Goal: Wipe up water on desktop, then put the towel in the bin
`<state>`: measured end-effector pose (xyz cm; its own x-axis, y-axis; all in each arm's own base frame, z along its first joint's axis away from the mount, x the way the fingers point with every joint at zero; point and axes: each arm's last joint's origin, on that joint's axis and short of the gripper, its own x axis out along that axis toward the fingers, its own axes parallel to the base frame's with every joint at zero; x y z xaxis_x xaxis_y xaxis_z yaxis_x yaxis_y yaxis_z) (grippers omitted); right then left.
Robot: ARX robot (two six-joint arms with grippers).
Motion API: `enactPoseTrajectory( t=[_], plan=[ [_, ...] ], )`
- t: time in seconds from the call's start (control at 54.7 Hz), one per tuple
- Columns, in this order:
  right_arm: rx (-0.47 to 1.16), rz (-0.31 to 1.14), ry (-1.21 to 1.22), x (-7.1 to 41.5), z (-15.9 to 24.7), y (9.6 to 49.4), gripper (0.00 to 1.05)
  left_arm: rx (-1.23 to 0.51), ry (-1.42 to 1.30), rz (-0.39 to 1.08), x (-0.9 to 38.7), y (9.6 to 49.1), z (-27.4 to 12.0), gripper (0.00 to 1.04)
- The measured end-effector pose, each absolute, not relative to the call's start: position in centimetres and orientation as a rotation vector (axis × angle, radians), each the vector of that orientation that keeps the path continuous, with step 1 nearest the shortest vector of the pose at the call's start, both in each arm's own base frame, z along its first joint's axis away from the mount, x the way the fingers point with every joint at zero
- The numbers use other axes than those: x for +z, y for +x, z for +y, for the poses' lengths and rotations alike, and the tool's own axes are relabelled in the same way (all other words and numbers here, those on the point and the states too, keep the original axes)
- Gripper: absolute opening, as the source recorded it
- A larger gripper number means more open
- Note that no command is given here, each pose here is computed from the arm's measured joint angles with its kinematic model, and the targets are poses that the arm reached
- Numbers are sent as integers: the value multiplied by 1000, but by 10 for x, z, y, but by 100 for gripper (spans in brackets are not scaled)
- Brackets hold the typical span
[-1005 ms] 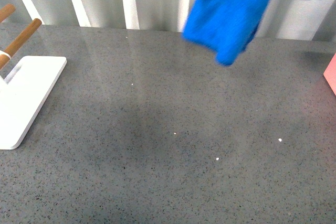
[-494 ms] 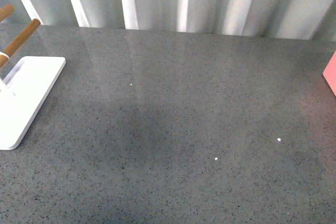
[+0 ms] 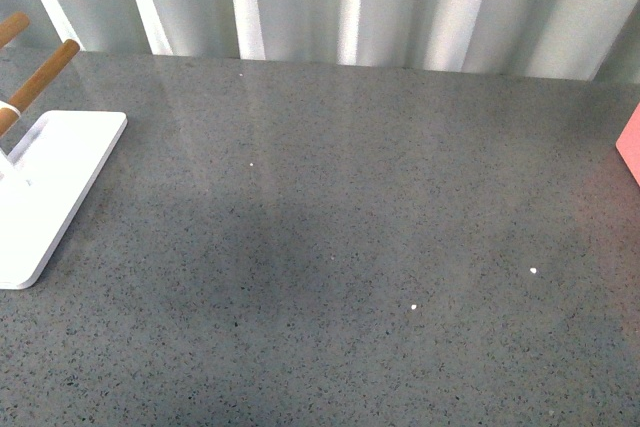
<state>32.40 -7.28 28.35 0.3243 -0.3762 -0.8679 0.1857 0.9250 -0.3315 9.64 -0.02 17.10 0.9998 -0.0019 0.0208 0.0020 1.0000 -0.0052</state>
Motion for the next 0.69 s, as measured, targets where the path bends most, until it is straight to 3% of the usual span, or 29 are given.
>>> enactPoseTrajectory(
  t=[0.402, 0.512, 0.695],
  plan=[
    [-357, 1220, -153, 255, -91, 306, 6, -2, -5, -21, 171, 96, 0, 98],
    [-361, 1224, -148, 254, -93, 305, 20, -2, -5, -21, 171, 96, 0, 98],
    [-359, 1222, -146, 254, -93, 304, 54, -2, -5, -21, 171, 96, 0, 98]
  ],
)
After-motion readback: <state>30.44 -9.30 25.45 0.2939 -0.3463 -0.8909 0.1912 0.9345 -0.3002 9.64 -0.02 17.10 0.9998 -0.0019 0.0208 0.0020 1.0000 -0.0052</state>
